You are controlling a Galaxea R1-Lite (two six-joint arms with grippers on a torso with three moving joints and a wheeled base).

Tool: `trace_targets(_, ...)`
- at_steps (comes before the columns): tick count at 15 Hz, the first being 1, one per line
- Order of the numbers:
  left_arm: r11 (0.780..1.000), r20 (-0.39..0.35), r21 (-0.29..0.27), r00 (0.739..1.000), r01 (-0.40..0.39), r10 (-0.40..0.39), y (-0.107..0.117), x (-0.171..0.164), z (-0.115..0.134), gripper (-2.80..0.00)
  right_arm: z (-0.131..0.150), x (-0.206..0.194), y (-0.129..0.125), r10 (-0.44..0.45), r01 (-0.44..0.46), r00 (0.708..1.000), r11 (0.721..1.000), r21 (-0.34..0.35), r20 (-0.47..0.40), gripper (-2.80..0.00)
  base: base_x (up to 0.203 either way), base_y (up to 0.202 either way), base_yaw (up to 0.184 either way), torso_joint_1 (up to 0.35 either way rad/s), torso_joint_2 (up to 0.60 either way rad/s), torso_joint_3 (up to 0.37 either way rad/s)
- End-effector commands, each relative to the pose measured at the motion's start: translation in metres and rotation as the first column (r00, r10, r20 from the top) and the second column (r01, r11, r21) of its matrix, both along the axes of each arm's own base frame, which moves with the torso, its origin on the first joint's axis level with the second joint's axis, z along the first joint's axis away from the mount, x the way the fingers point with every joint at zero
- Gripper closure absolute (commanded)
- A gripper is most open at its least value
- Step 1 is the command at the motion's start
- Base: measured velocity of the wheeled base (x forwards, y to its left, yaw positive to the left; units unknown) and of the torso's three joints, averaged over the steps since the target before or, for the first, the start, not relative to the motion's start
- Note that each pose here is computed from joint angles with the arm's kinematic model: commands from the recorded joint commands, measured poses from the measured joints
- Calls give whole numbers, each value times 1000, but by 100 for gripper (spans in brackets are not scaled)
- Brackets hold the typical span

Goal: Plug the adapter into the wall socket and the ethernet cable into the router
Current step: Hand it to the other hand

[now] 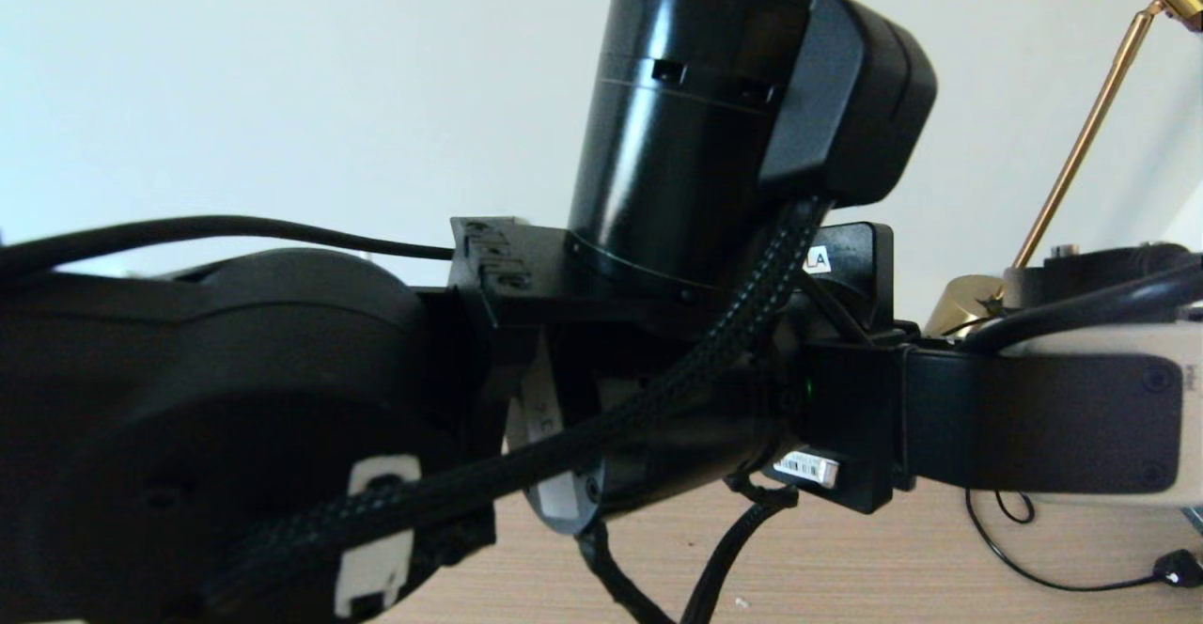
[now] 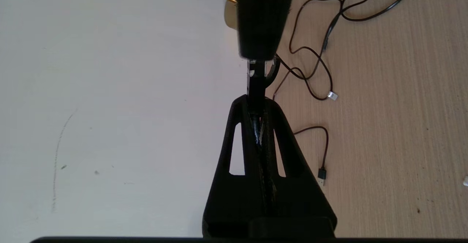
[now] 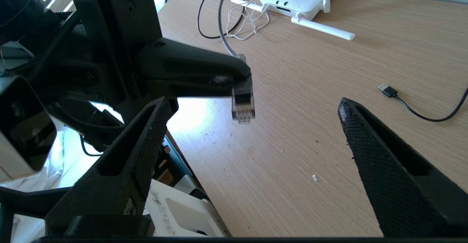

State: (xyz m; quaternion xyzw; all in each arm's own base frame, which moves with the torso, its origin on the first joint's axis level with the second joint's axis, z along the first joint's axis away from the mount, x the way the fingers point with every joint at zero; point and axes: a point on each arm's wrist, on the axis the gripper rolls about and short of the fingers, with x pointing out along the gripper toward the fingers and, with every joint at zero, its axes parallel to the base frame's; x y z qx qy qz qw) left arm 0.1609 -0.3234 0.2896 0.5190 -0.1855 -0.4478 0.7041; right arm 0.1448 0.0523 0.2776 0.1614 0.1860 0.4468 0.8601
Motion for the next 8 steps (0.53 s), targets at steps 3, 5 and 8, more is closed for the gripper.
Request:
trace_targets(3,1000,0,12,1000,10,-10,-3,-3,-2,0,-2,1,0,5,-5,1000,1000,0,-5,-280,0,0,0,0,0,0)
trace_targets(5,1000,0,12,1000,13,-13,-3,-3,-2,0,-1,1,0,5,-5,1000,1000,1,-3,-280,0,0,0,0,0,0)
trace_targets(8,1000,1,10,1000,14,-14,-4,-4,-1,0,-2,1,0,5,-5,1000,1000,0,-5,-280,0,0,0,0,0,0)
